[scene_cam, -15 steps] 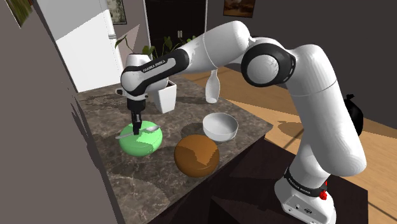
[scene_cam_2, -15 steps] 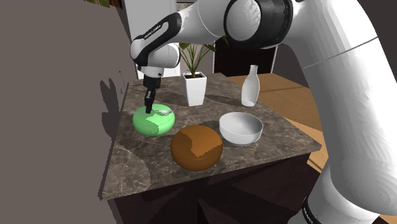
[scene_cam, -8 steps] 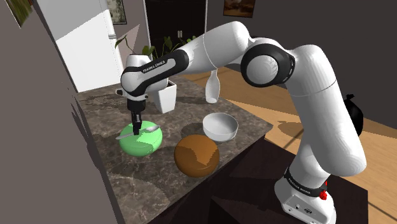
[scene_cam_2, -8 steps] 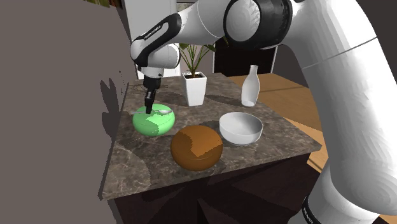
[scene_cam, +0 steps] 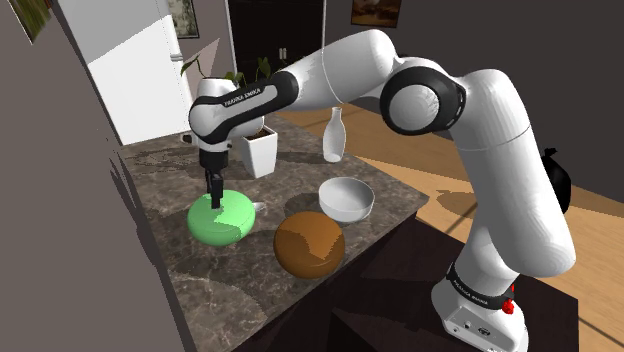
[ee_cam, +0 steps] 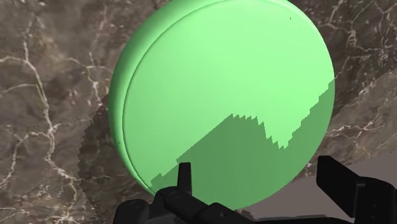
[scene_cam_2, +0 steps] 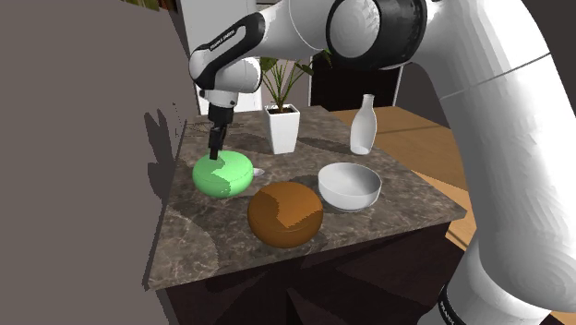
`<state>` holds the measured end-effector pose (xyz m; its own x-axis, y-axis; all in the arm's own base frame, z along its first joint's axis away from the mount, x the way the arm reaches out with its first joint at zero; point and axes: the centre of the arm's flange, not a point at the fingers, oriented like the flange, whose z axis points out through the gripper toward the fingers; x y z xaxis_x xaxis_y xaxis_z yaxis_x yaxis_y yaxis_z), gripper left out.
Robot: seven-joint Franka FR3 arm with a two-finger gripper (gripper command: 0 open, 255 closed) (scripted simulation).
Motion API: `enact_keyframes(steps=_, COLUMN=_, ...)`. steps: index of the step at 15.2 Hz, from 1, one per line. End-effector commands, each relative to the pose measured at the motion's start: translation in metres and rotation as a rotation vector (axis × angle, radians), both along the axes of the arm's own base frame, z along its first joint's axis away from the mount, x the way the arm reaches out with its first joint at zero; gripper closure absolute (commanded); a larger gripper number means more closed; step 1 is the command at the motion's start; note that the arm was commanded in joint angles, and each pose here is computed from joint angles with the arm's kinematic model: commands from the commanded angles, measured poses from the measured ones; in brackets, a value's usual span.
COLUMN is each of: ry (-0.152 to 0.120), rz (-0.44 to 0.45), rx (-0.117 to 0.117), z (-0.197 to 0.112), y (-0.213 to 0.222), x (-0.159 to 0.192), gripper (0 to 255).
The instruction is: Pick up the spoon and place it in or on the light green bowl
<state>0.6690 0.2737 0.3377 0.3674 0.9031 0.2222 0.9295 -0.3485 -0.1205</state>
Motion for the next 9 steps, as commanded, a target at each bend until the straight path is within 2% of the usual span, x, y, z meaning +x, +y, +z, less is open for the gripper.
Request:
enact_keyframes(steps=1, ry=0.000, rz=0.000, rx=0.000, z=0.021, y=-0.007, x=-0.002, gripper=0)
enact_keyframes(steps=2, ry=0.000, rz=0.000, rx=0.000, z=0.031, y=-0.009, x=-0.002, gripper=0)
enact_keyframes(steps=9, ry=0.000, rz=0.000, rx=0.000, z=0.031, y=-0.009, x=-0.002, gripper=0)
